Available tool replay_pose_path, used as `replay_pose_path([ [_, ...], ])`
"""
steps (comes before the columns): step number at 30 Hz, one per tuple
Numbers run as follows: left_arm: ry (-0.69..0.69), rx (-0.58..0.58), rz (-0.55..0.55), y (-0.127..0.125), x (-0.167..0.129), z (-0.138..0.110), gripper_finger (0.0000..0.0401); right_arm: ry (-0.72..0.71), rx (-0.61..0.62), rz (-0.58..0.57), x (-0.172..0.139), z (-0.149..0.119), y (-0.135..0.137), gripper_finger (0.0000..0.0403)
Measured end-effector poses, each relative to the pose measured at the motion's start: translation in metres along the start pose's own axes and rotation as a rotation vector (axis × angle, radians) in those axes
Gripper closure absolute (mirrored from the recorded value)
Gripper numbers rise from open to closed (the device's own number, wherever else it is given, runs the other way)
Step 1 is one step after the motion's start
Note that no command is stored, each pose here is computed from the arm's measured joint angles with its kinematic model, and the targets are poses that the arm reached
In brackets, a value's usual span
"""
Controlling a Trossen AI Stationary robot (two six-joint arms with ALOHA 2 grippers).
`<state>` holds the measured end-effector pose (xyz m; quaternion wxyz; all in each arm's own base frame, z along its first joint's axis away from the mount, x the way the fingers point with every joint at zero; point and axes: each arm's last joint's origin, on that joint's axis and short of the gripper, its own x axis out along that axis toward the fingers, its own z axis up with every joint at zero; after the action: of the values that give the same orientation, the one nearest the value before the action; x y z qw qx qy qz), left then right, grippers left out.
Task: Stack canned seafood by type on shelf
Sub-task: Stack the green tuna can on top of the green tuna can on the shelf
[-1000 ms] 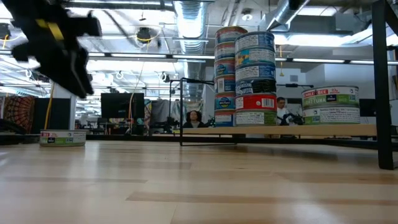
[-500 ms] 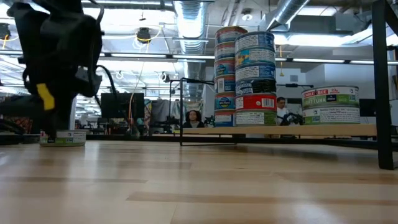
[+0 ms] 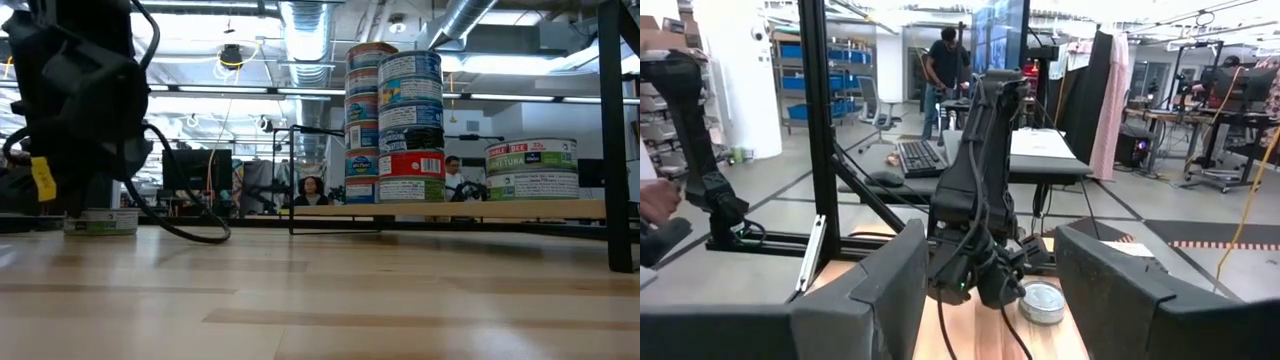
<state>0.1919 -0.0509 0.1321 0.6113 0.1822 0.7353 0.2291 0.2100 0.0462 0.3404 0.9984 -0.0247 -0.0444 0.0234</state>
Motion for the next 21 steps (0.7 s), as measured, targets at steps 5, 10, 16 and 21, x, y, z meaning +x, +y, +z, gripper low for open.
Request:
replay_pose_path([
  [5, -0.015, -0.070, -0.057, 0.000, -0.007, -0.004, 0.0399, 0.005, 0.015, 0.004, 0.000, 0.000, 0.000, 0.0158],
  [10, -0.034, -0.119, -0.147, -0.005, -0.013, -0.007, 0.0401, 0.011, 0.014, 0.006, 0.000, -0.001, 0.000, 0.0158],
  [16, -0.032, -0.124, -0.120, -0.007, -0.019, -0.011, 0.0401, 0.011, 0.025, 0.005, 0.000, -0.001, 0.000, 0.0158],
  [21, -0.029, -0.109, -0.167, -0.005, -0.034, -0.005, 0.0401, 0.010, 0.025, 0.003, 0.000, -0.001, 0.000, 0.0158],
])
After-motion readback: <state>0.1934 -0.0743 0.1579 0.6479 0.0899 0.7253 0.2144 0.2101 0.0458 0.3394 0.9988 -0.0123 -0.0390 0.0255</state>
